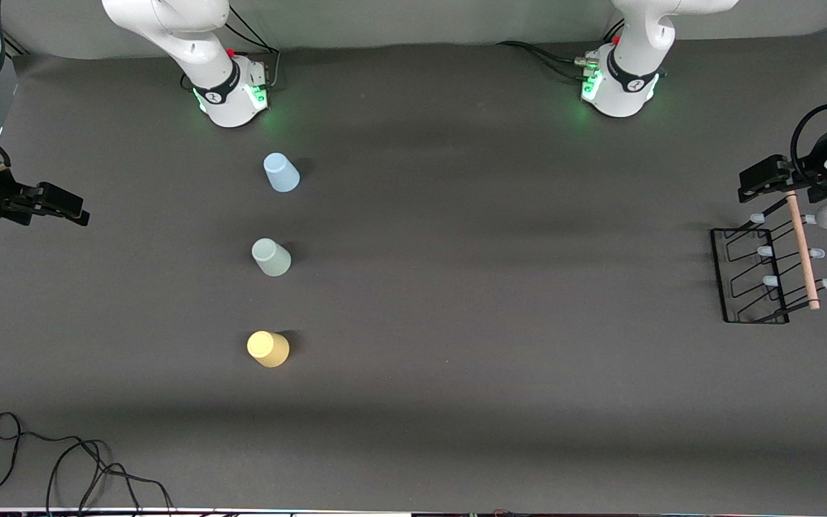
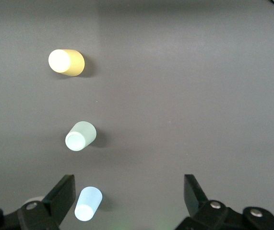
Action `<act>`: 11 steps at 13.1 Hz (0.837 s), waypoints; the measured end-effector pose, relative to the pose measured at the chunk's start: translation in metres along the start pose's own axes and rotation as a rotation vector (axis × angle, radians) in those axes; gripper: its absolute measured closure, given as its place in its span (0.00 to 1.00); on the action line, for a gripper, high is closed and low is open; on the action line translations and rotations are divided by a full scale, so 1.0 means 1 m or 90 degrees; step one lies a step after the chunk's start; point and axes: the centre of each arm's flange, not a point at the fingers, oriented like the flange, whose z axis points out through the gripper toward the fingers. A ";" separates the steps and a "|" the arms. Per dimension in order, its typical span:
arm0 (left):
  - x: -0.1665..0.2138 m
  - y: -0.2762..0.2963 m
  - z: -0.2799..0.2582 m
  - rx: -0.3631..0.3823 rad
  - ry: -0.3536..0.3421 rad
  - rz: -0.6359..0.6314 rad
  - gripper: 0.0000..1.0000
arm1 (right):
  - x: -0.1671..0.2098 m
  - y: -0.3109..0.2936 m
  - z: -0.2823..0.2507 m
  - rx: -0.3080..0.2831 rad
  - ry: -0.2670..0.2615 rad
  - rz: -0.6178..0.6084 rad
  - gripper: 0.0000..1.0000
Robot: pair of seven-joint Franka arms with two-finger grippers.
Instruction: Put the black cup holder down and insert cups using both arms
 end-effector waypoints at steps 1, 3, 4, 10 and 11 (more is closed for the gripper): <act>0.000 0.000 0.001 0.000 0.000 0.000 0.00 | 0.000 -0.001 0.000 0.000 0.000 -0.001 0.00; 0.000 0.000 0.001 0.000 -0.001 0.000 0.00 | 0.000 -0.003 0.001 0.000 -0.001 -0.004 0.00; 0.000 0.000 0.001 0.000 -0.001 0.000 0.00 | 0.000 -0.004 0.001 0.000 -0.001 -0.004 0.00; 0.000 0.000 0.001 0.000 0.000 0.000 0.00 | 0.000 -0.004 0.001 0.000 -0.001 -0.005 0.00; 0.000 0.000 0.001 0.000 0.000 0.000 0.00 | 0.000 -0.004 0.001 0.000 -0.001 -0.004 0.00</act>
